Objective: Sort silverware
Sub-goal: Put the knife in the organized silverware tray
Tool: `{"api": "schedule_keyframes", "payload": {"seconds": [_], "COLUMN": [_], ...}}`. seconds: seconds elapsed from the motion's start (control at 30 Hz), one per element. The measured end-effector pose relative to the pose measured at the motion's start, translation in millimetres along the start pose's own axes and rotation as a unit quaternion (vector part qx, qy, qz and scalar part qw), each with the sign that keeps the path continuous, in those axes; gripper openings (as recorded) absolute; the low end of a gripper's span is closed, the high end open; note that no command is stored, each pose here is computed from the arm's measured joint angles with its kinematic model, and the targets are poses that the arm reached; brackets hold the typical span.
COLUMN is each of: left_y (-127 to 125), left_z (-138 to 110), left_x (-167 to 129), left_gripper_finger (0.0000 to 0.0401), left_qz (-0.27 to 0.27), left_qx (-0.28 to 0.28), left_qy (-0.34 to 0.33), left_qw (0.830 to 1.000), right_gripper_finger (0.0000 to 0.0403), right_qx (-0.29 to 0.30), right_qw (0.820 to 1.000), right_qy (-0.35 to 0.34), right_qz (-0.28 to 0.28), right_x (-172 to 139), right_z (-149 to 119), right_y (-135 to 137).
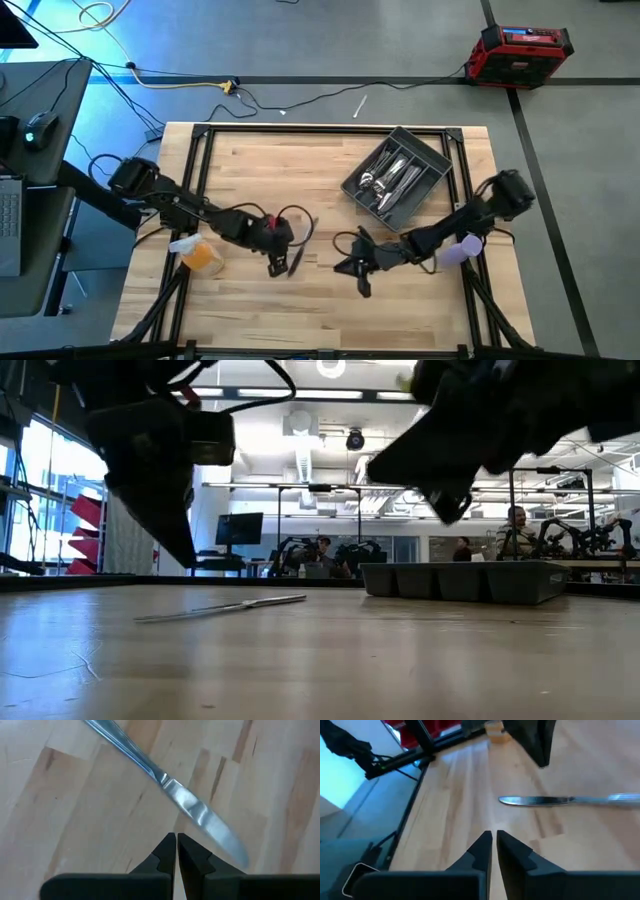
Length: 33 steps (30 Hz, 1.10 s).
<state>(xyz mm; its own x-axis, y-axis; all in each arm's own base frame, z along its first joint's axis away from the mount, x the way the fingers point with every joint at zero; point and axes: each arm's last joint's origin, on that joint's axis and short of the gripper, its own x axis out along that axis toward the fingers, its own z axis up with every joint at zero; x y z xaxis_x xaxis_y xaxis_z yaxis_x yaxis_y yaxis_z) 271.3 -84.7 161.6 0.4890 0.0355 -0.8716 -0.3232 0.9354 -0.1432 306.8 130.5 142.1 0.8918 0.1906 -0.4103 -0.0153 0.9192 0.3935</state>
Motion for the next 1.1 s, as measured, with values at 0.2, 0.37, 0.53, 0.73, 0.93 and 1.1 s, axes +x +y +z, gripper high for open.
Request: {"api": "schedule_keyframes", "payload": {"seconds": [0.2, 0.37, 0.53, 0.73, 0.93, 1.1], "left_y": [-6, -10, -22, -40, -42, -46], "left_z": [-3, -7, -3, 3, -4, -6], "left_x": [21, 50, 67, 53, 60, 80], "left_gripper_finger": [0.0, 0.0, 0.0, 0.0, 0.0, 0.0], "left_qz": [-0.042, -0.047, -0.116, -0.169, -0.164, -0.19], "left_qx": [0.064, 0.094, 0.075, 0.087, 0.086, 0.069], "left_qy": [-0.045, -0.049, -0.08, -0.112, -0.089, -0.099], "left_qw": [0.996, 0.993, 0.987, 0.975, 0.979, 0.974], "right_gripper_finger": [0.007, 0.0128, 0.0178, 0.0204, 0.0206, 0.0206], "right_qx": [0.031, 0.067, 0.105, 0.128, 0.162, 0.166], "right_qw": [0.993, 0.974, 0.969, 0.967, 0.962, 0.962], "right_qy": [0.104, 0.187, 0.189, 0.188, 0.183, 0.177], "right_qz": [-0.043, -0.111, -0.117, -0.118, -0.125, -0.123], "right_x": [42, 68, 83, 84, 84, 86], "right_z": [4, 12, 12, 11, 11, 10], "right_y": [3, -6, -18, -20, -20, -21]}}
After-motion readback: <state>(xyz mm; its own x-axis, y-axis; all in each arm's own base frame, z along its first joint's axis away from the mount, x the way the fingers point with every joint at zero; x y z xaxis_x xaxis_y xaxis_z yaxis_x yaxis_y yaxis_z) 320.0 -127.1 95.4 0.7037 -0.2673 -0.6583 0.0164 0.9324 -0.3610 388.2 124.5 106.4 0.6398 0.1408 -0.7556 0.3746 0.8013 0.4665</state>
